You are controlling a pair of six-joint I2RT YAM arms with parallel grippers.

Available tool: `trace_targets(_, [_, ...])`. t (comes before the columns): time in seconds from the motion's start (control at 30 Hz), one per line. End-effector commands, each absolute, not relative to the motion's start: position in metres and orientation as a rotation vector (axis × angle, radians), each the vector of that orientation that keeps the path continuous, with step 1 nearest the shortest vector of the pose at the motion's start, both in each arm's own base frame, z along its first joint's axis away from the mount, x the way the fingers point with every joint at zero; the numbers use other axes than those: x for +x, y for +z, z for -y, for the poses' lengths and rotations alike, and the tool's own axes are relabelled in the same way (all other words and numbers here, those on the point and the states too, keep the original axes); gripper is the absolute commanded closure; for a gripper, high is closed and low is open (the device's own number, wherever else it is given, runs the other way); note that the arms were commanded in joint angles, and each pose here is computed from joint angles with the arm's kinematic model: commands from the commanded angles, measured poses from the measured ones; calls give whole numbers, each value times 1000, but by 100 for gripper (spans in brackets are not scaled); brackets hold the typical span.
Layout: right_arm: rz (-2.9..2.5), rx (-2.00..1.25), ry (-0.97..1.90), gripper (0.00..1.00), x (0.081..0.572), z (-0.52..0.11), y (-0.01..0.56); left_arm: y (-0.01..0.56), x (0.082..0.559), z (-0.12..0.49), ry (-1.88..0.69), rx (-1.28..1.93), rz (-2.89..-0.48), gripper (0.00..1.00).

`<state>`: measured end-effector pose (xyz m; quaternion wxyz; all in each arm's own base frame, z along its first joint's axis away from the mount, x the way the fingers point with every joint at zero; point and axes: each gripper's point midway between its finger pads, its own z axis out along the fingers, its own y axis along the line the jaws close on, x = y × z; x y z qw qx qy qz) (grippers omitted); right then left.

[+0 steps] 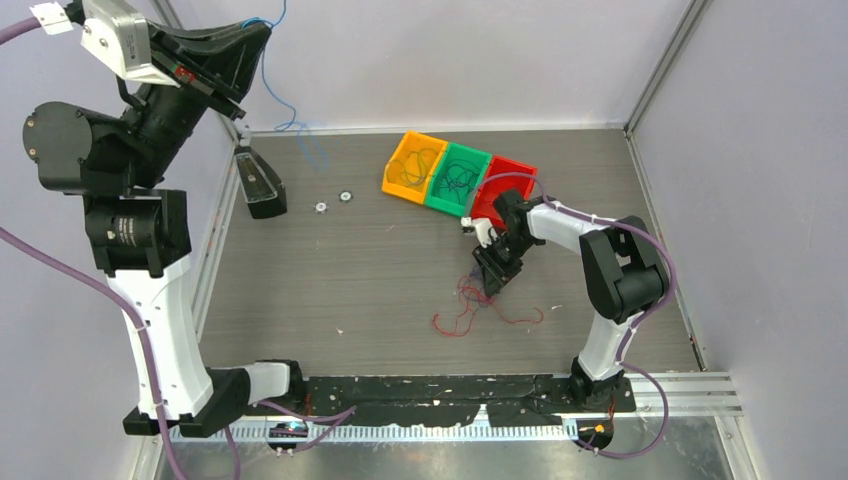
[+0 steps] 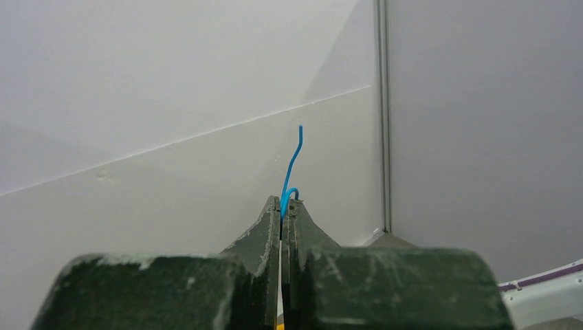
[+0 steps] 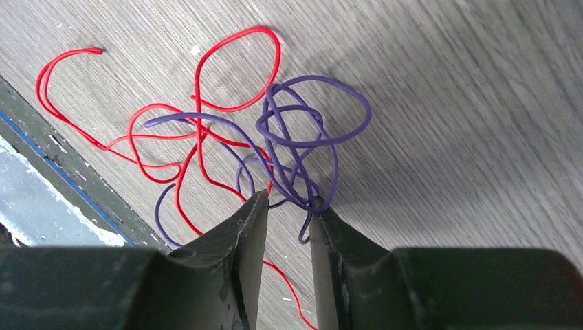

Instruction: Untangle the cables

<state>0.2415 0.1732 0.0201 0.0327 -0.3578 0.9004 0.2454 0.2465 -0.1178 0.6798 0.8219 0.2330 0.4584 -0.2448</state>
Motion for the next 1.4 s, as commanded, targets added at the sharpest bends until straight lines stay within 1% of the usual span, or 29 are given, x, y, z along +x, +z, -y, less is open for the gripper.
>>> trace_targets(0.0, [-2754,-1106,780,63,241,-174,26,659,275,113,-510,461,-1038,100])
trace_targets(0.2, [-2690,-1055,860,40,244,-187,57,616,323,103,-454,418,-1127,100])
trace_targets(0.4, [-2612,-1041,910,24,247,-195,97,574,357,120,-566,452,-1173,100])
trace_targets(0.47, [-2575,-1019,936,20,252,-198,113,568,368,124,-570,450,-1157,100])
trace_targets(0.53, [-2548,-993,944,13,257,-199,127,563,381,130,-574,452,-1148,100])
trace_targets(0.57, [-2543,-979,943,12,259,-198,133,560,390,134,-574,454,-1148,100])
trace_targets(0.6, [-2537,-964,939,3,262,-198,138,559,398,136,-572,453,-1150,100])
trace_targets(0.83, [-2493,-814,833,5,285,-174,164,556,458,147,-583,427,-1163,100])
trace_targets(0.97, [-2453,-744,839,5,298,-163,179,561,479,146,-582,392,-1148,100])
trace_targets(1.13, [-2449,-703,883,5,303,-159,180,568,492,145,-578,363,-1122,100])
trace_targets(1.37, [-2461,-699,917,5,304,-162,175,562,492,162,-614,391,-1126,100])
